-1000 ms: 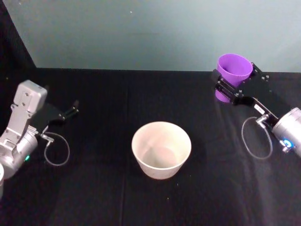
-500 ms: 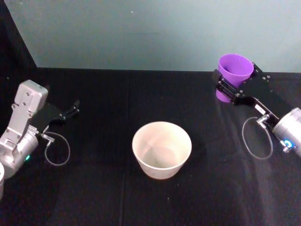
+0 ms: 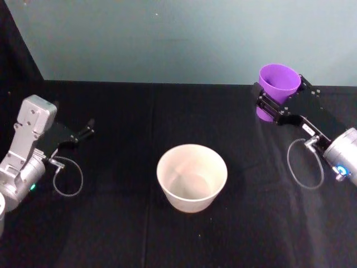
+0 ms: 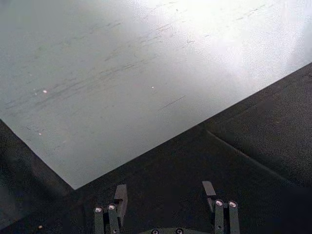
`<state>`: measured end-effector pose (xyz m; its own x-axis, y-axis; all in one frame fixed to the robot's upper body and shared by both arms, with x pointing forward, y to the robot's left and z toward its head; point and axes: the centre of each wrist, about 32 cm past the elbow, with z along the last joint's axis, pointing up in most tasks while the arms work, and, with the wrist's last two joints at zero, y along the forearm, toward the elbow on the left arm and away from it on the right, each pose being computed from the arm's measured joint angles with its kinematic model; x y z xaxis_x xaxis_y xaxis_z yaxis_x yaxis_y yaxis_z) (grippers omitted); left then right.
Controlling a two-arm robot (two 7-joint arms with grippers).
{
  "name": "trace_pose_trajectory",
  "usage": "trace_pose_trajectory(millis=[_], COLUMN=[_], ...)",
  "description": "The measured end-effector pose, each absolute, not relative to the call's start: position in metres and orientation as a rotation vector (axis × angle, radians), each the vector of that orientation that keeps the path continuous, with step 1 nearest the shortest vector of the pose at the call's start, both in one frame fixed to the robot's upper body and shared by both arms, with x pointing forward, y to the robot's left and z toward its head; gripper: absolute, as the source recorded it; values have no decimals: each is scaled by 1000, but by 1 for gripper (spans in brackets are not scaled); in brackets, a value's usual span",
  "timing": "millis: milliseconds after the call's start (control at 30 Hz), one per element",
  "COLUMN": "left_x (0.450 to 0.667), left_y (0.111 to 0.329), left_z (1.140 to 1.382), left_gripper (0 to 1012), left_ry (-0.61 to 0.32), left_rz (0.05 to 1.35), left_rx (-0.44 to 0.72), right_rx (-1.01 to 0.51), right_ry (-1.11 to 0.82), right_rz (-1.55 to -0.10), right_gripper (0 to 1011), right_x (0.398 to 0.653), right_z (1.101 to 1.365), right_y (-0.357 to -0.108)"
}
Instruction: Pick up the cup and pour the mung beans from the cup into the bowl.
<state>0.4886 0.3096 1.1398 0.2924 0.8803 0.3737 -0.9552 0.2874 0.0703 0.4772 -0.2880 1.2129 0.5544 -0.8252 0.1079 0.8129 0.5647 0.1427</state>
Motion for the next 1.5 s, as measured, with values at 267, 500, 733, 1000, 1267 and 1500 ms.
trace_pose_trajectory(millis=[267,500,733,1000,1267,1500], left_x=[489,489,489,489,489,489], left_y=[310,310,310,310,310,310], left_z=[1140,1140,1140,1140,1140,1140], left_gripper=[1000,1000,1000,1000,1000,1000], left_ry=[-285,-285,-285,-285,-285,-285], left_rz=[1248,1248,1248,1248,1248,1248], left_rx=[304,304,304,304,304,304], right_rx=[79,79,79,79,79,79], right_ry=[-170,-170,-170,-170,-170,-170], right_rz=[-969,-969,-969,-969,-969,-969], right_gripper=[741,741,741,741,741,741], right_x=[477,477,477,477,477,477], right_z=[1213,1213,1213,1213,1213,1213], right_y=[-288,-288,-288,-288,-288,-288])
